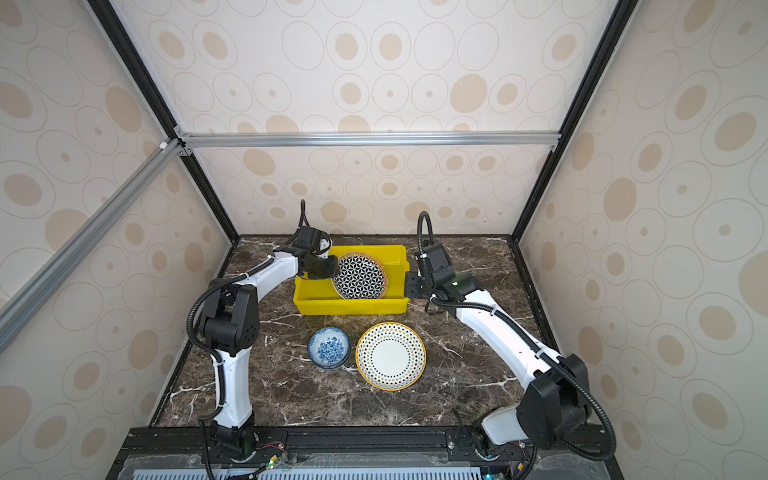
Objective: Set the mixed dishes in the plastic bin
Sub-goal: 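Carry the patterned plate with the left gripper over the yellow bin and lower it, then lower the patterned plate flat into the bin and open the left gripper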
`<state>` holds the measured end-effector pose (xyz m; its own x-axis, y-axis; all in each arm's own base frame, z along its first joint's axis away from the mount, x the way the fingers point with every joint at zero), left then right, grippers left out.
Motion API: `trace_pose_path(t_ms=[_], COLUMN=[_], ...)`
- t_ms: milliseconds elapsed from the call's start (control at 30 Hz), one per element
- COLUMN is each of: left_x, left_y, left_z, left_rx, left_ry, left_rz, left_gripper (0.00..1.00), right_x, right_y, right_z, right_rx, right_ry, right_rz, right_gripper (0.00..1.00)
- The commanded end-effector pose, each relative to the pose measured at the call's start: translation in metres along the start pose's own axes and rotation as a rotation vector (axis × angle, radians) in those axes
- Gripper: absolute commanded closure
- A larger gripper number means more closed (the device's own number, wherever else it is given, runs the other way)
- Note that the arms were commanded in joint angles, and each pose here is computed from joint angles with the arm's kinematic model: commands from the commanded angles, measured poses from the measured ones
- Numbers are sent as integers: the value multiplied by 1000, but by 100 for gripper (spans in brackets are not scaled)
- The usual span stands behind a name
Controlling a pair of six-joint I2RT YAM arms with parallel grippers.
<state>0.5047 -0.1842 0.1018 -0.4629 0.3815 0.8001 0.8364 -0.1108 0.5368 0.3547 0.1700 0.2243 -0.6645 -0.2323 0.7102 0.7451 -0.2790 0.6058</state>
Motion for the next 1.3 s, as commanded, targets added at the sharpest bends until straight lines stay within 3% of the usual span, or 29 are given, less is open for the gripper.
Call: trace_pose_path(t_ms=[0, 533, 1267], left_x=[18, -9, -35], left_y=[34, -6, -47], left_z=[-18, -5, 9], left_rx=[-36, -10, 30], left_ry=[-28, 103, 128], left_rz=[-95, 34, 121], left_gripper=[100, 99, 92], right_x=[5, 16, 31], right_y=[-1, -9, -16], right_z=[-2, -6, -11], right_rx=[7, 12, 4], right_ry=[-3, 12, 38], right_rz=[-15, -16, -24], right_gripper=[42, 41, 40])
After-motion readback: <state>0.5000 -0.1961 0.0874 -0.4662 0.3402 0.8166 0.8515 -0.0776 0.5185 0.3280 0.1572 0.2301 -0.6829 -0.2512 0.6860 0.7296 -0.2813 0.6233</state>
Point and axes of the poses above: each gripper's point midway between its finger pads, its own x axis back along the fingers, its own z axis along the line the jaws close on, y = z × x, the point moved 1 cm from there along x, back along the fingers, and after that the axes turned 12 degrees about -x, right-handed, at the moved point
